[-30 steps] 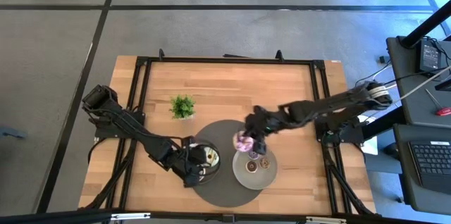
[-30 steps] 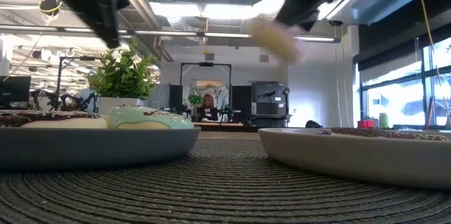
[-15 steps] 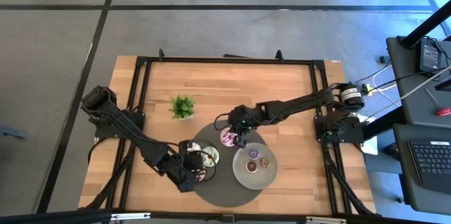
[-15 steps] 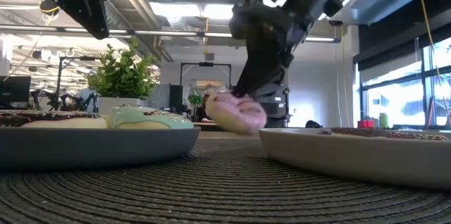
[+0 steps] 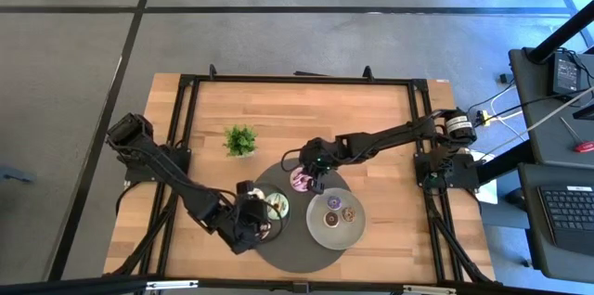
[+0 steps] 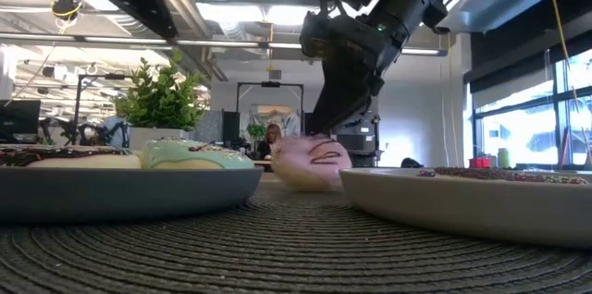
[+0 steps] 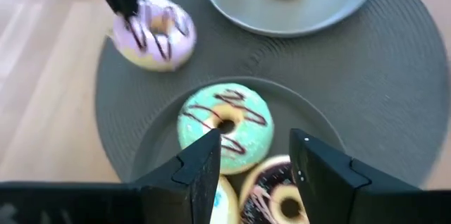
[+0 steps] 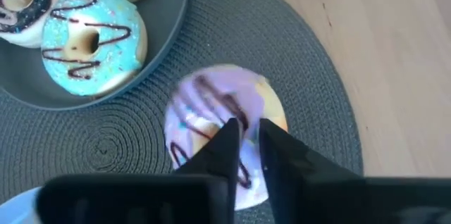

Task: Pick & Place donuts
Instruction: Put the large pink donut on the dark gray plate

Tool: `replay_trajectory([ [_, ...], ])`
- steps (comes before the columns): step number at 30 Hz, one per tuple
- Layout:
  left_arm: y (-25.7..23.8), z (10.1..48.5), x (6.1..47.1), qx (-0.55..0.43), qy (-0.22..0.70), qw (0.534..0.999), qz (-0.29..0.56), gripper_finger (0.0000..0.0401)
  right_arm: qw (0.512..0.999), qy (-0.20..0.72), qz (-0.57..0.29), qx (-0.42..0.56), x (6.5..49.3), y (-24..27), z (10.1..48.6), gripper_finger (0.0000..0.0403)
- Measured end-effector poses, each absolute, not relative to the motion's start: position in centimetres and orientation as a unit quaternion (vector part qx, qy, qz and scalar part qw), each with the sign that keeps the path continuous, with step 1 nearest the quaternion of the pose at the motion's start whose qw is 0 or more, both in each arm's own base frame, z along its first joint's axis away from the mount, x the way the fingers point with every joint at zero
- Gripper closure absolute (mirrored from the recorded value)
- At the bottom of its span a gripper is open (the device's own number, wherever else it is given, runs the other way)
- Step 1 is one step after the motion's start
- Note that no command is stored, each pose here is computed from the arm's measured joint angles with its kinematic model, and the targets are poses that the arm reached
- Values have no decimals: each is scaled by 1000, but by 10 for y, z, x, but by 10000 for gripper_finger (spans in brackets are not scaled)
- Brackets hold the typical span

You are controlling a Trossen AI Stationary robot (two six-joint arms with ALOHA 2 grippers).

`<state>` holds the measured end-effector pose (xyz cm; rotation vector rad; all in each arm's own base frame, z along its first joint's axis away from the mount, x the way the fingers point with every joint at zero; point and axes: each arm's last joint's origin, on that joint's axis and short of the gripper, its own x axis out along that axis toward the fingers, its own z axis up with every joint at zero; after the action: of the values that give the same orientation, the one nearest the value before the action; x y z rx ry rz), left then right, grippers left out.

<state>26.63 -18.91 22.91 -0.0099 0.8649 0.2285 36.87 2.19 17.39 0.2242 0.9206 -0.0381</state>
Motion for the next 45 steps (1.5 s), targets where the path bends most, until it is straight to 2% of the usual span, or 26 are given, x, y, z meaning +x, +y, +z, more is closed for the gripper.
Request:
replay_trajectory([
  [6, -183, 230, 271, -3, 411, 903, 126, 236, 890, 442, -33, 102, 368, 21, 175, 296],
  [10, -174, 231, 278, -8, 394, 907, 150, 235, 900, 424, -43, 94, 360, 23, 196, 275],
  [16, -154, 234, 295, -24, 359, 913, 195, 240, 903, 414, -114, 12, 329, 59, 229, 268],
  [19, -143, 235, 304, -15, 365, 913, 182, 238, 899, 411, -151, -22, 309, 83, 239, 268],
  [23, -126, 239, 321, -10, 352, 923, 157, 235, 895, 418, -155, -24, 282, 115, 245, 267],
  [28, -104, 235, 346, -27, 329, 935, 132, 236, 895, 407, -178, -33, 255, 147, 243, 267],
  [33, -83, 216, 362, -73, 348, 924, 143, 236, 893, 393, -210, -59, 223, 167, 232, 267],
  [40, -61, 183, 376, -105, 375, 900, 195, 239, 884, 389, -257, -18, 191, 165, 194, 267],
  [45, -44, 175, 377, -134, 379, 883, 243, 245, 878, 386, -285, 5, 183, 156, 177, 267],
])
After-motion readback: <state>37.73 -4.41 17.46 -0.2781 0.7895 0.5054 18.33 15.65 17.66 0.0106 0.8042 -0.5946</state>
